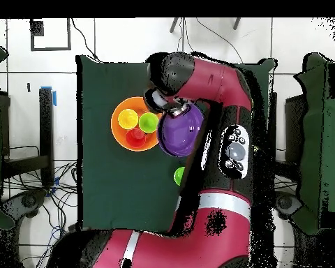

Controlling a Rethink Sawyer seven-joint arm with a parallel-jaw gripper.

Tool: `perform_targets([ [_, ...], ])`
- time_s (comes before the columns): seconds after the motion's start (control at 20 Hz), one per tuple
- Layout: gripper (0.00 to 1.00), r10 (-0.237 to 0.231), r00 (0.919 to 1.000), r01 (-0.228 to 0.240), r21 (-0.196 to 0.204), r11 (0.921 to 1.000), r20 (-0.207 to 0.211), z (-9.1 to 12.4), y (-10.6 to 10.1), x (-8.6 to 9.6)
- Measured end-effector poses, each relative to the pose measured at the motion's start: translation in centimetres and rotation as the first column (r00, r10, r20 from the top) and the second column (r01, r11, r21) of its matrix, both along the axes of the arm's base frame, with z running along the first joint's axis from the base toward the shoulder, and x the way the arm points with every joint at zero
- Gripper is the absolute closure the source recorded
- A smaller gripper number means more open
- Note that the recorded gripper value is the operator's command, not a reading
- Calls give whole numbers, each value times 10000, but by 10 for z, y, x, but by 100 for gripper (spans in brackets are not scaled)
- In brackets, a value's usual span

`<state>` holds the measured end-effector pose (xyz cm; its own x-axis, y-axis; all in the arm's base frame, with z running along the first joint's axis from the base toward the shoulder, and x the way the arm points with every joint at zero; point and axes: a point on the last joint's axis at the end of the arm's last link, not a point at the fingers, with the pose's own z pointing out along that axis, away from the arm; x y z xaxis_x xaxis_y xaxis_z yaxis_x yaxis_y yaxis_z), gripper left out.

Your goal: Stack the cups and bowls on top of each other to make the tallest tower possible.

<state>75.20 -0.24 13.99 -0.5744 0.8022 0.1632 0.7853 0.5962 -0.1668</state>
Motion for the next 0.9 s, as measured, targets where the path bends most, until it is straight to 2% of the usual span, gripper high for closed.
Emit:
perform_targets([
  [0.2,100,87,9991,-85,-54,9999,426,14,4,15],
  [0.4,100,171,9948,-161,-107,9998,1007,32,8,35],
  [0.5,100,201,9932,-188,-128,9997,1145,37,9,40],
  [0.6,100,276,9890,-257,-151,9996,1453,45,13,51],
  [0.9,100,497,9809,-490,-84,9988,1881,57,34,70],
])
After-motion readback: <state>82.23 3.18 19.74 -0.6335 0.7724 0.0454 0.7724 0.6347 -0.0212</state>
